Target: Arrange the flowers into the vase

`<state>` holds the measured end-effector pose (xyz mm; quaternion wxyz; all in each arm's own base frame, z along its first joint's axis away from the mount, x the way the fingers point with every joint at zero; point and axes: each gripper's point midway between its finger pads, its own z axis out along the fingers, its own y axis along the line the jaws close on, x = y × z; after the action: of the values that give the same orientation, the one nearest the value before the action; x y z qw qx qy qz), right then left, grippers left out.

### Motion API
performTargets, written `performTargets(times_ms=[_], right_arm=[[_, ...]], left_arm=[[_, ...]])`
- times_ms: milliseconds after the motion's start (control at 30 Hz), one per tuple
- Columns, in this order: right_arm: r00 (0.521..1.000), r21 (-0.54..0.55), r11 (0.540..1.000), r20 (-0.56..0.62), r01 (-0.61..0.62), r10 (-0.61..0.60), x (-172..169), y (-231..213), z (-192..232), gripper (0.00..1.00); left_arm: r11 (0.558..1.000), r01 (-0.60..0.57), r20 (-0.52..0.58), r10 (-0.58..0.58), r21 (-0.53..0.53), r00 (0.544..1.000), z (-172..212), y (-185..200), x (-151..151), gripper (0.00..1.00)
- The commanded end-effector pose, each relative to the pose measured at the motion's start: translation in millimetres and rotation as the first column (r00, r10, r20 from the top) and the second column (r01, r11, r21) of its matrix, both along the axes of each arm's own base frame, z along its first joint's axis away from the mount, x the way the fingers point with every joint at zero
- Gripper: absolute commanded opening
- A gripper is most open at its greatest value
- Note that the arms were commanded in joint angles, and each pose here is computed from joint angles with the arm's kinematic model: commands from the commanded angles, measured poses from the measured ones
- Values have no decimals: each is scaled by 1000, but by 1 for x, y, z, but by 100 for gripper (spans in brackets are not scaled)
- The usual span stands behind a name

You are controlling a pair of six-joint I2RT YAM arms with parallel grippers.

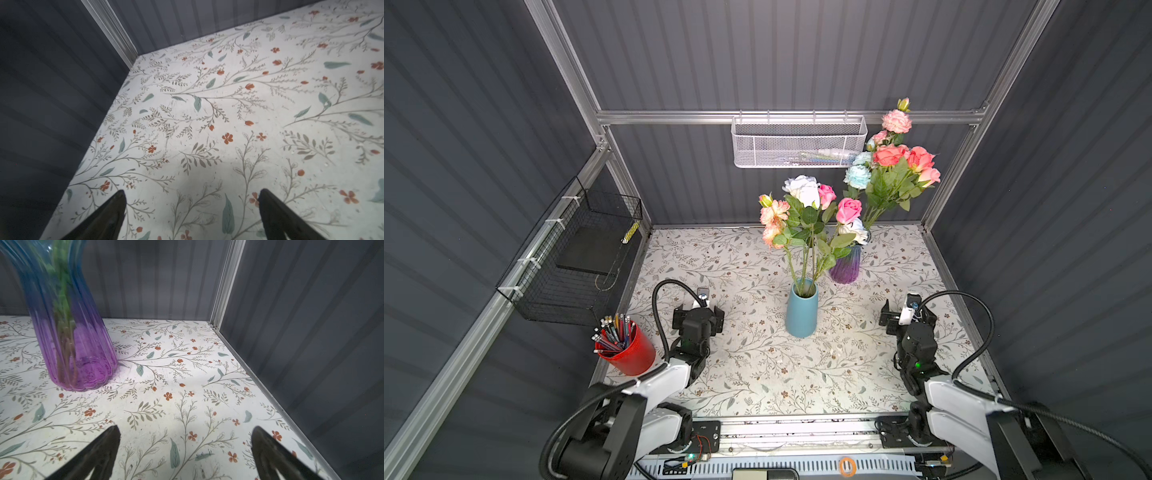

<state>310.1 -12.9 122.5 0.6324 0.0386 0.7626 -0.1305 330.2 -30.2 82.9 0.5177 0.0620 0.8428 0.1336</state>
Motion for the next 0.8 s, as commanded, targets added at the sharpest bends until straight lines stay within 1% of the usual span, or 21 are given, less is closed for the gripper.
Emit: performTargets(times_ms=[0,67,100,167,200,233,300,400,433,500,533,567,600,667,700,767], right_arm=[[977,44,999,215,-10,0,15,-2,42,99],[976,43,999,216,-17,7,23,-5,35,99],[982,47,999,188,-23,13,28,-4,25,99],[983,32,998,175,-59,52,35,1,22,99],[985,46,998,169,-52,44,35,-1,20,99],[986,55,997,163,-54,45,36,-3,17,99],[986,44,997,153,-67,59,42,-1,16,99],[990,58,998,138,-26,18,44,-7,14,99],[991,59,998,135,-21,13,45,-8,14,99],[991,59,998,135,-20,12,46,-8,14,99],[992,62,998,129,-13,5,47,-9,13,99],[993,66,998,118,-5,-3,49,-11,12,99],[995,78,997,99,7,-14,51,-14,11,99],[998,98,995,44,30,-34,60,-20,5,99],[1000,118,993,9,26,-28,67,-22,1,99],[999,209,978,-28,23,-18,71,-34,-3,99]], left_arm=[[993,69,146,-54,-99,988,26,-10,23,100],[990,67,157,-47,-125,986,24,-5,30,100],[988,62,170,-38,-140,985,25,-1,35,100],[982,85,209,-48,-168,977,26,0,44,100],[983,92,207,-58,-162,977,25,0,49,100],[984,89,181,-61,-155,982,21,1,54,100],[980,113,157,-87,-165,984,13,0,61,100],[981,95,164,-67,-172,984,-7,6,68,100],[979,116,199,-82,-165,977,-4,4,71,100],[976,106,95,-89,-190,991,-16,4,74,100],[972,132,120,-110,-194,987,-13,2,80,100],[973,118,106,-98,-196,989,-15,4,80,100],[977,69,73,-55,-200,996,-18,11,80,100],[979,23,100,-2,-202,995,-15,20,84,100],[979,8,73,7,-203,997,-18,21,84,100],[980,-7,53,18,-201,998,-20,23,88,100]])
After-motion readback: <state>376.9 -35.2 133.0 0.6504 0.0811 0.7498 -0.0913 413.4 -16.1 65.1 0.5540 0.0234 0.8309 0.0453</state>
